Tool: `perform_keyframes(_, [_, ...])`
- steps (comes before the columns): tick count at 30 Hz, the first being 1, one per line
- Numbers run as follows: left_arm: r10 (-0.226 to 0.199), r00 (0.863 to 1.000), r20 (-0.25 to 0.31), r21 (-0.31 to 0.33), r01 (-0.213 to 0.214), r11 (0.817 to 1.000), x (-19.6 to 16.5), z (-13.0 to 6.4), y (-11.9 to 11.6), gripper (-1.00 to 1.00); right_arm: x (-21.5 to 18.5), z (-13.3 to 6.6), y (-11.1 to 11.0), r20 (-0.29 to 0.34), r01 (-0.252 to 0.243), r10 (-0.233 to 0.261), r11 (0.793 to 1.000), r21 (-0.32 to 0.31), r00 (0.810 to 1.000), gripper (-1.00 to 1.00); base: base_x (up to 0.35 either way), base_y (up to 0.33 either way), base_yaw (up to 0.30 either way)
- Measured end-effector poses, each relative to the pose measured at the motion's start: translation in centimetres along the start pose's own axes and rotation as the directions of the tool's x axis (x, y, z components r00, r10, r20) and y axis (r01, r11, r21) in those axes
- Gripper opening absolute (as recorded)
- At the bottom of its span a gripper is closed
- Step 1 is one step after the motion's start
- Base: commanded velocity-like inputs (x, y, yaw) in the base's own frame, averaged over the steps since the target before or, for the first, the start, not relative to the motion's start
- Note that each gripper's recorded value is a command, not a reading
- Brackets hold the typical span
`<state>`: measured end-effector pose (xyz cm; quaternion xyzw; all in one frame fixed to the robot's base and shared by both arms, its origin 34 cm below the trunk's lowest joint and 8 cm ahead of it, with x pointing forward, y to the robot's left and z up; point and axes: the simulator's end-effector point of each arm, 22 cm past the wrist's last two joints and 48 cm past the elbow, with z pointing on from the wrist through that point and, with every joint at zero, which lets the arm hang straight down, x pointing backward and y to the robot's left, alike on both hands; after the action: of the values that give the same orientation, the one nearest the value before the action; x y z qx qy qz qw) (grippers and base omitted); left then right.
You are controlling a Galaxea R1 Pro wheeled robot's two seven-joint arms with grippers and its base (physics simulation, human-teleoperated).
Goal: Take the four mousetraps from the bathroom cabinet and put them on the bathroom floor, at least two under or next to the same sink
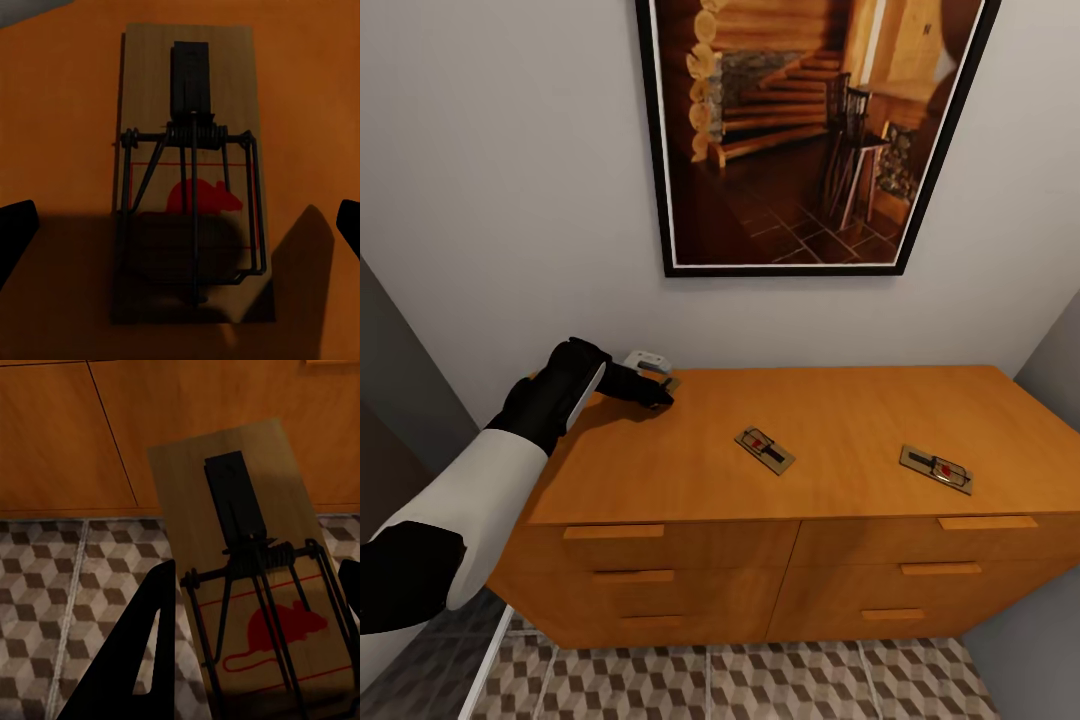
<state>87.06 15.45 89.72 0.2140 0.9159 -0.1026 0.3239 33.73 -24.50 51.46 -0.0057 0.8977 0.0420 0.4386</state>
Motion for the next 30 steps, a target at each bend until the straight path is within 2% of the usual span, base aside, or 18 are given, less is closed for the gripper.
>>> perform_keyframes(12, [0.0, 1.0, 0.0, 0.0, 0.0, 1.0, 0.0, 0.0, 0.0, 1.0, 0.0, 0.0, 0.0, 0.0, 0.0, 0.0, 1.0, 0.0, 1.0, -1.0, 0.0, 0.0, 0.0])
perform_keyframes(13, [0.0, 1.0, 0.0, 0.0, 0.0, 1.0, 0.0, 0.0, 0.0, -1.0, 0.0, 0.0, 0.0, 0.0, 0.0, 0.0, 1.0, 0.0, 1.0, -1.0, 0.0, 0.0, 0.0])
perform_keyframes(17, [0.007, 1.0, -0.001, -0.014, -0.007, 1.0, 0.07, 0.04, 0.4, -1.0, 0.0, 0.0, 0.0, 0.0, 0.0, 0.0, 1.0, 0.0, 1.0, -1.0, 0.0, 0.0, 0.0])
perform_keyframes(19, [-0.006, 1.0, 0.001, 0.005, 0.006, 1.0, -0.02, -0.02, -0.08, -1.0, 0.0, 0.0, 0.0, 0.0, 0.0, 0.0, 1.0, 0.0, 1.0, -1.0, 0.0, 0.0, 0.0])
perform_keyframes(30, [-0.007, 1.0, 0.001, 0.006, 0.007, 1.0, -0.03, -0.03, -0.1, -1.0, 0.0, 0.0, 0.0, 0.0, 0.0, 0.0, 1.0, 0.0, 1.0, -1.0, 0.0, 0.0, 0.0])
